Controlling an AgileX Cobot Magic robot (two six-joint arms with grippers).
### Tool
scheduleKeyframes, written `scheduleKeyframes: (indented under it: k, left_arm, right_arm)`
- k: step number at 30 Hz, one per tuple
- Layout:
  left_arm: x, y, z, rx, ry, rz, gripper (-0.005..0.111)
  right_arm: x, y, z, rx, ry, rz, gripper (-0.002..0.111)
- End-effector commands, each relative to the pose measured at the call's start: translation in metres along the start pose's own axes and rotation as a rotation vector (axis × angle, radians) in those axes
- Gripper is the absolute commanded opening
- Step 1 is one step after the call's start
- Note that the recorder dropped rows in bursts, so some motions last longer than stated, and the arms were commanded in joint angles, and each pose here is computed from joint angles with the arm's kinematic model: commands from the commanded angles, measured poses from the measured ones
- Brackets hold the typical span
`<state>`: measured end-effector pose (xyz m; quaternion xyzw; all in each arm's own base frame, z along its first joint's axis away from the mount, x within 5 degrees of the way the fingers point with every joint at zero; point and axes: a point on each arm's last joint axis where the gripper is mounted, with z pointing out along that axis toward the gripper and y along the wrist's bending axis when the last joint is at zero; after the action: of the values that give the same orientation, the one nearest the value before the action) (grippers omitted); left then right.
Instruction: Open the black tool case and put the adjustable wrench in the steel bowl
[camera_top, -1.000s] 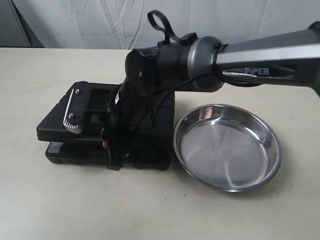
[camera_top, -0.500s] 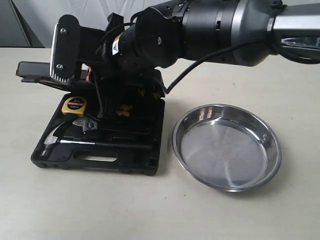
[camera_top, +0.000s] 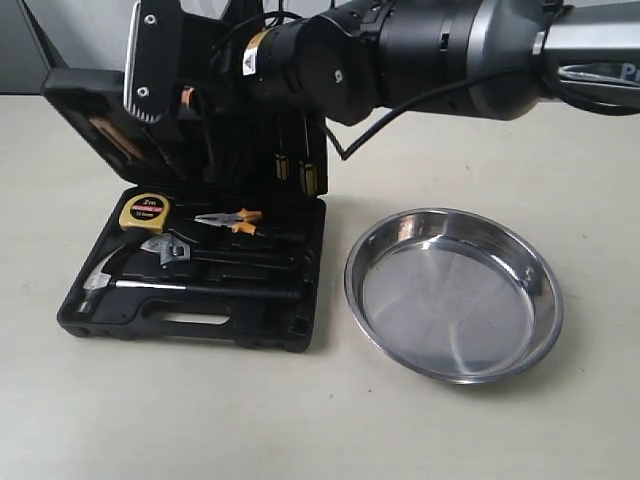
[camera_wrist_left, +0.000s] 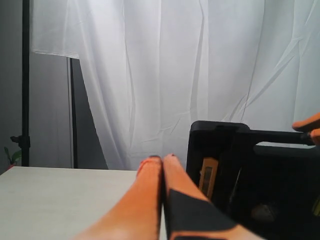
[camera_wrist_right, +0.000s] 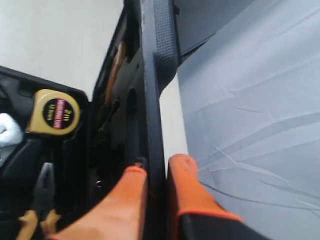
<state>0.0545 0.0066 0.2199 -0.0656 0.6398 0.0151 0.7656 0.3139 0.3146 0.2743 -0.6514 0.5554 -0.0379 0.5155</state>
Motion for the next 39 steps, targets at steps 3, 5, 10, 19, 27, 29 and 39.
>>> scheduleKeyframes:
  k: [3,5,10,19,27,29,39]
  left_arm:
    - [-0.001,-0.001,0.000,0.008,-0.003,-0.001,0.000]
    - [-0.001,-0.001,0.000,0.008,-0.003,-0.001,0.000]
    - [-0.001,-0.001,0.000,0.008,-0.003,-0.001,0.000]
    - [-0.001,-0.001,0.000,0.008,-0.003,-0.001,0.000]
    - [-0.001,-0.001,0.000,0.008,-0.003,-0.001,0.000]
    - [-0.001,-0.001,0.000,0.008,-0.003,-0.001,0.000]
    - [-0.001,-0.001,0.000,0.008,-0.003,-0.001,0.000]
  right_arm:
    - [0.034,-0.019,0.012,0.089,0.034,0.019,-0.001]
    - [0.045,-0.022,0.016,0.095,0.055,0.030,-0.001]
    - [0.075,-0.022,0.030,0.098,0.108,0.065,-0.001]
    - [0.116,-0.020,0.043,0.093,0.184,0.170,0.030]
    - [0.119,-0.025,0.041,0.131,0.170,0.379,0.062]
    - [0.117,-0.024,0.039,0.115,0.171,0.465,0.058]
    - [0.091,0.015,0.020,-0.442,0.356,0.847,0.000]
